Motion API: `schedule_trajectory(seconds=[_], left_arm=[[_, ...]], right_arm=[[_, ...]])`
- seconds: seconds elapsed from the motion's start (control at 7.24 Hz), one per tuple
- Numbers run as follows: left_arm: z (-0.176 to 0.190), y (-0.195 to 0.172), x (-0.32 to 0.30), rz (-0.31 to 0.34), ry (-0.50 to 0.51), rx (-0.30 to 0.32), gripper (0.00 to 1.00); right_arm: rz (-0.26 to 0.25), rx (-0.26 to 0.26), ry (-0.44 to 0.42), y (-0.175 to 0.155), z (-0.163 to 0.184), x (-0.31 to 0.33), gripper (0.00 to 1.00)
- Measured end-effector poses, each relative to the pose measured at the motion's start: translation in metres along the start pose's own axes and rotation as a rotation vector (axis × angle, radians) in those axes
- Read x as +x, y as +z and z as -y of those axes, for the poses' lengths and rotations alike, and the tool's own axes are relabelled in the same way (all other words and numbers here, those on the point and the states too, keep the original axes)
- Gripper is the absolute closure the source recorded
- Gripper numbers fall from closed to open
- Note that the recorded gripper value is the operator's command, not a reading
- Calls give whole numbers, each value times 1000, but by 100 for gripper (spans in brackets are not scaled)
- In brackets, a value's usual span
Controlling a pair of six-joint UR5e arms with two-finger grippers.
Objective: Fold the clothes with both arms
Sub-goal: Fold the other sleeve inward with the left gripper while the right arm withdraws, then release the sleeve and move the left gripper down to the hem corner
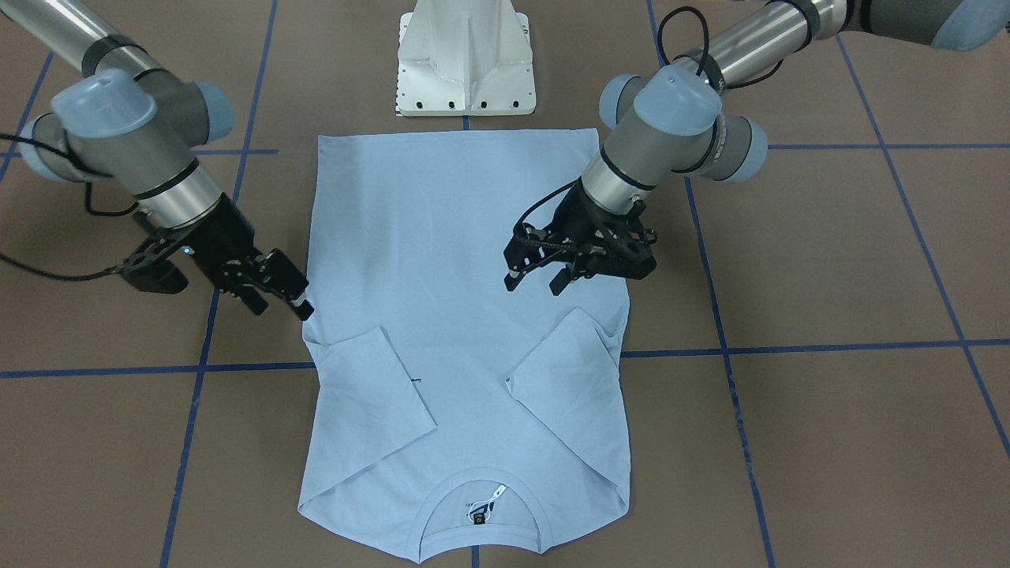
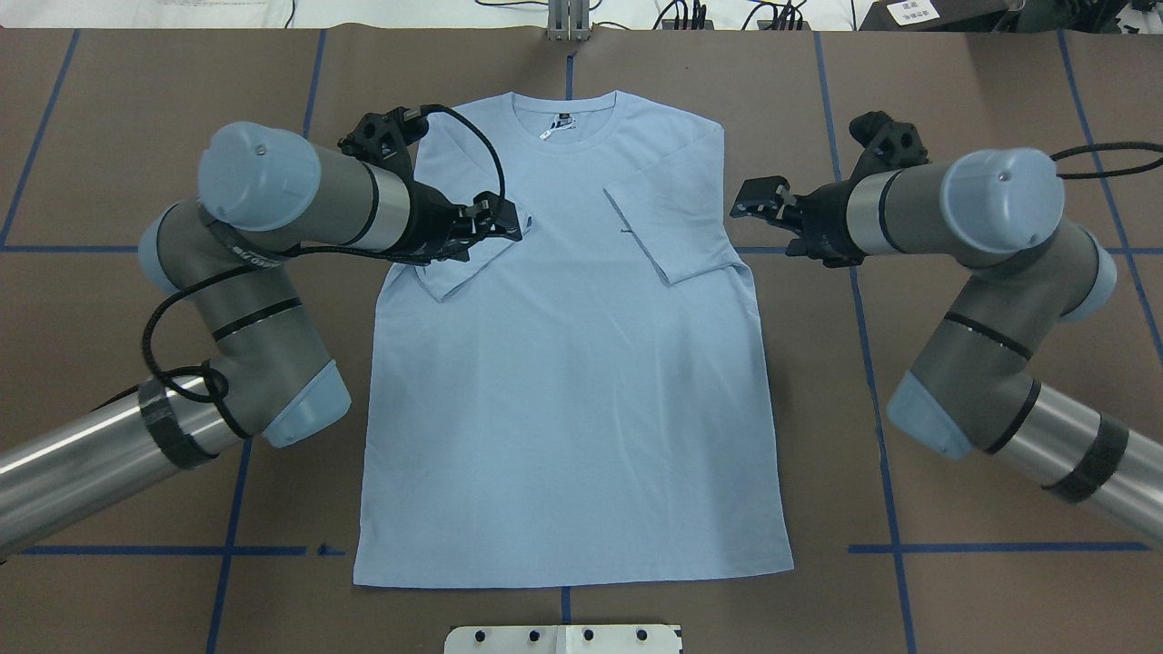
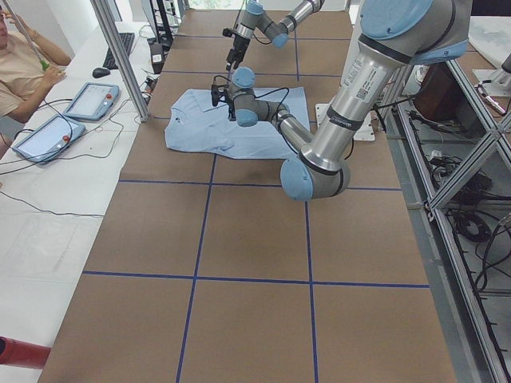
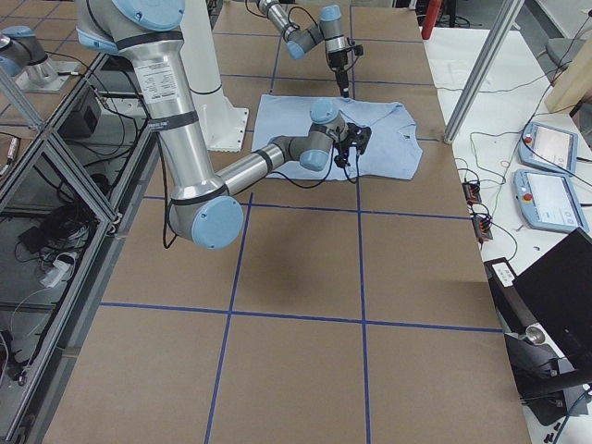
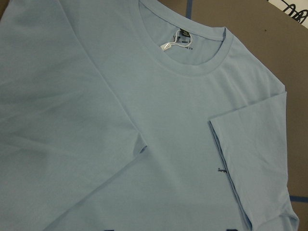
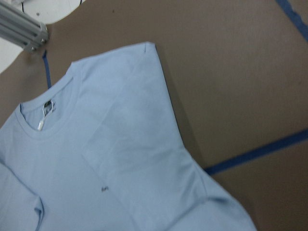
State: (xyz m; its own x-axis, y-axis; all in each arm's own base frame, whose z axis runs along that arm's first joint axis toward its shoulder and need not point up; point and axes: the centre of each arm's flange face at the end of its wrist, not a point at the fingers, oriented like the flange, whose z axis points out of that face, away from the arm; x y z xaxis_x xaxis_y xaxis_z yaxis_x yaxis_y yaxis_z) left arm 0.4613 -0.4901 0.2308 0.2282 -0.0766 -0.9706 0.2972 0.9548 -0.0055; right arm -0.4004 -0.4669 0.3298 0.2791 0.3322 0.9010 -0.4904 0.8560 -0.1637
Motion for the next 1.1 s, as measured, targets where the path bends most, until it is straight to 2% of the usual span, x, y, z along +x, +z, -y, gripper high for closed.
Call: schedule_trajectory(seconds=[0.28,0.55,0.83,1.1], left_arm=[[-18,-35,-8,-37,14,-10,19],[-25,-50,-14,-49,18,-13,18],[-25,-55,-15,-52,15,-7,16],[-26,-56,-16,-52,13,-4,16]], right_arm=[[-125,-31,63,-36,-121,-22,4],[-205,7,134,-53,-233,13,9],[-284,38,163,-53,-284,72,13],[-339,56,176,-51,-299,109,17]])
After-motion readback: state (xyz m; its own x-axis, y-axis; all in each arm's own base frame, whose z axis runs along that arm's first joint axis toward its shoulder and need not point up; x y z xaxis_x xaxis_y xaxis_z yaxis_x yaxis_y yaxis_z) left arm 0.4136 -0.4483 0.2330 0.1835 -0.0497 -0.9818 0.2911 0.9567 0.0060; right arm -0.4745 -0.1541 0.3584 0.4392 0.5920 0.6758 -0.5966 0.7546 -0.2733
